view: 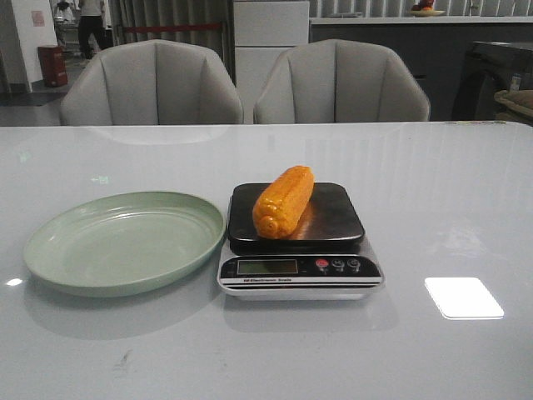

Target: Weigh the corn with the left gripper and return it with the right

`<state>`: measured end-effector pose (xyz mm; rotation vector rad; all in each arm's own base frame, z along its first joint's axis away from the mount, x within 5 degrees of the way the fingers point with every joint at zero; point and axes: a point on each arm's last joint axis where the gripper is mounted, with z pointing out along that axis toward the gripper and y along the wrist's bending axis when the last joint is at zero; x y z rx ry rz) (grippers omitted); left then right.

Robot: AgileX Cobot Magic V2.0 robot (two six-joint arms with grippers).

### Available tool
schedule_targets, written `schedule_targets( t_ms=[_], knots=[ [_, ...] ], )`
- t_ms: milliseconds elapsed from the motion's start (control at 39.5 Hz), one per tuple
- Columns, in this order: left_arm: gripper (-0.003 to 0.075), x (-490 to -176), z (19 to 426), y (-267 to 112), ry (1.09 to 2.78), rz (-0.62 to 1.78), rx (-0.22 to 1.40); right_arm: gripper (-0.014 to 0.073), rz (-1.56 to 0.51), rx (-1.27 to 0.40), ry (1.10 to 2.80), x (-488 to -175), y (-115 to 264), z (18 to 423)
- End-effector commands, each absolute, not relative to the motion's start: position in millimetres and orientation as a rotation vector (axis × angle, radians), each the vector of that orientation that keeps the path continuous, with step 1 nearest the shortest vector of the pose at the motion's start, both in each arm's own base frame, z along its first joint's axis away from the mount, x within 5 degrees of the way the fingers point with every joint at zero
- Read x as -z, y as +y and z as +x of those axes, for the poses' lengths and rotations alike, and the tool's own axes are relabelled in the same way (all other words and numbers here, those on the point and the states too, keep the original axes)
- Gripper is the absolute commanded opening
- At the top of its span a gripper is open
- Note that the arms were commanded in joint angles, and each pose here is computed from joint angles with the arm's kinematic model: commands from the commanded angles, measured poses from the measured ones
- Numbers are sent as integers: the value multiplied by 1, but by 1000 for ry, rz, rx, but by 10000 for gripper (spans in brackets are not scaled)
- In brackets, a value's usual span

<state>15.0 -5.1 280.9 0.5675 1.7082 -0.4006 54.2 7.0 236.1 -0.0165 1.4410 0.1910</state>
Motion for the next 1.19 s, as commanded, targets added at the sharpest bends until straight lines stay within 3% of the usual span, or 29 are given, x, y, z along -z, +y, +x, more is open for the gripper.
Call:
schedule_targets(
  t_ms=[0,202,557,658,885,1164],
  knots=[
    [113,-294,13,-4,1613,540,420,158,-17,-194,1411,-274,8,58],
    [113,-294,13,-4,1613,540,420,158,-14,-175,1627,-300,9,78],
    [113,-294,13,-4,1613,540,420,168,-12,-166,1738,-292,10,86],
    [113,-294,13,-4,1613,540,420,240,-12,-160,1800,-287,10,88],
    [113,-294,13,-4,1613,540,420,614,-91,-210,1851,-291,20,98],
    [113,-294,13,-4,1613,540,420,608,-148,-361,1991,-311,46,129]
  ],
)
